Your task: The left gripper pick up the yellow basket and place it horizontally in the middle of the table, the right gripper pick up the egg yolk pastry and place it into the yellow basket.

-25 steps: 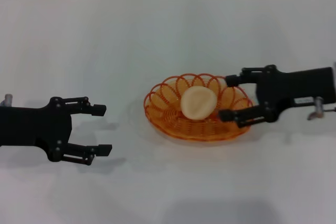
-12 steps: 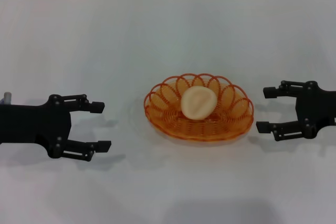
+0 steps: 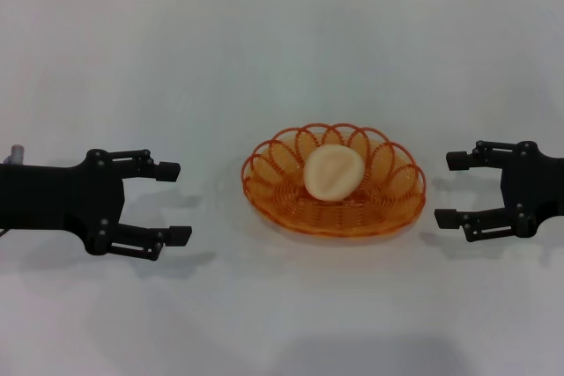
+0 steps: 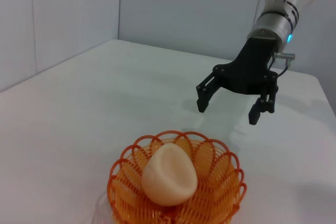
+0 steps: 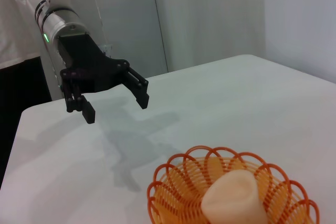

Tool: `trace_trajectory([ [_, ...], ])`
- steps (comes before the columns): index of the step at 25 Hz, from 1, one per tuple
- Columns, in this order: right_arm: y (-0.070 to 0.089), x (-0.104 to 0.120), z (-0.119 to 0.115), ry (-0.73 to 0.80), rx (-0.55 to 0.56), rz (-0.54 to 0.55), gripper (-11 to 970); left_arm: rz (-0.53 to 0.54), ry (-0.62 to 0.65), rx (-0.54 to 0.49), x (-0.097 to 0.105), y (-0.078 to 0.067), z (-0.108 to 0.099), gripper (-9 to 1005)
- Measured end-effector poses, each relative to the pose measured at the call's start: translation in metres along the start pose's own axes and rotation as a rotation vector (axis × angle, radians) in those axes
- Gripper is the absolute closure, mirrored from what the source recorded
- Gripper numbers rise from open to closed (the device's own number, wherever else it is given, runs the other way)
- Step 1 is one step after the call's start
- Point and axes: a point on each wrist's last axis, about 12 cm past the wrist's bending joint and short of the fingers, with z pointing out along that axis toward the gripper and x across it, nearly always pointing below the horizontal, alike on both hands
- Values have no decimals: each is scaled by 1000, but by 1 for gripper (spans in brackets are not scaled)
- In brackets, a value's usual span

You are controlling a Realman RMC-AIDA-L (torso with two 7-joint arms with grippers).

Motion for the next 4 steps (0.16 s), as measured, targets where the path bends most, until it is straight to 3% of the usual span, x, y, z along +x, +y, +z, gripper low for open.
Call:
trace_trajectory([
  [4,0,0,-1,0,1,0,82,-1,1,3,0,0,0,121],
])
